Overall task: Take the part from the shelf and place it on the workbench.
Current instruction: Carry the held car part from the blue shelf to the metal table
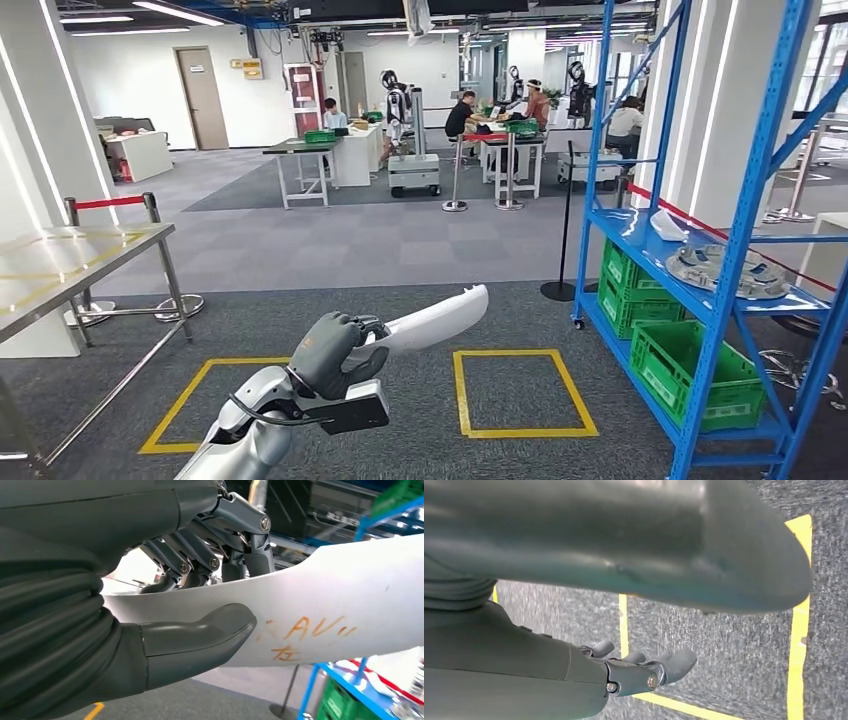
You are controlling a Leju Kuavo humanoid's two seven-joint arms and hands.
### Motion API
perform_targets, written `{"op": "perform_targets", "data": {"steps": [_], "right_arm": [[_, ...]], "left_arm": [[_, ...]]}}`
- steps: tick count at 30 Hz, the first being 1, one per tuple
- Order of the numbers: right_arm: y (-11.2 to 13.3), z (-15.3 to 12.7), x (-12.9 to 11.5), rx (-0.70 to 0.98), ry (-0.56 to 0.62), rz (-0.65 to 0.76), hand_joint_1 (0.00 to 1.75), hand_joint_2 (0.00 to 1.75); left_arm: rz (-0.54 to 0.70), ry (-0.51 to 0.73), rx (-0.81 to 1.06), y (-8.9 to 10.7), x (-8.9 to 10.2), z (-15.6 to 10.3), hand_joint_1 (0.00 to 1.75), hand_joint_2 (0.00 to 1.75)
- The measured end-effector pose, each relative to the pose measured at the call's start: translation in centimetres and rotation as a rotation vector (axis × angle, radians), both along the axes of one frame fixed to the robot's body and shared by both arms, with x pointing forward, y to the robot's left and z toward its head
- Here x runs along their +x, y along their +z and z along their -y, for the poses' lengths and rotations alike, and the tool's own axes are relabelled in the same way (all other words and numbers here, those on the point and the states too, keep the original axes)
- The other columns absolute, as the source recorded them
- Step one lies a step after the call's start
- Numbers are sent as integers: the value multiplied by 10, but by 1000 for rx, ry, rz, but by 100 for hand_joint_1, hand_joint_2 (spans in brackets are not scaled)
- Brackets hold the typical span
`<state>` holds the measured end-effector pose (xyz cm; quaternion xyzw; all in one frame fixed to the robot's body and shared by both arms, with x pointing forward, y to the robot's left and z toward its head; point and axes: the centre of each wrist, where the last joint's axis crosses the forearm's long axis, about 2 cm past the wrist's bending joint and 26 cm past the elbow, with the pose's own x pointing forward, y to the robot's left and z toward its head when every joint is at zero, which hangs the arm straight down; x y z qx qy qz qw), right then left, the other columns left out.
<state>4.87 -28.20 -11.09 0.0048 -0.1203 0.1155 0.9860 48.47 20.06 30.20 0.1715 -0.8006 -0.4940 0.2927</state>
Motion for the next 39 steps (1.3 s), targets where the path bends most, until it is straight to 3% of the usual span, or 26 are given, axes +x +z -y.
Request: {"op": "perform_targets", "data": {"steps": [12,24,39], "right_arm": [[0,-1,2,4,-15,6,0,0],[0,-2,-3,8,-78,-28,0,0],[-1,1,-7,5,-107,-24,0,0]], "left_arm": [[1,-26,3,6,0,5,175,175],[-27,-101,-5,10,-7,46,175,175],[-67,-133,12,4,-15,70,175,175]]}}
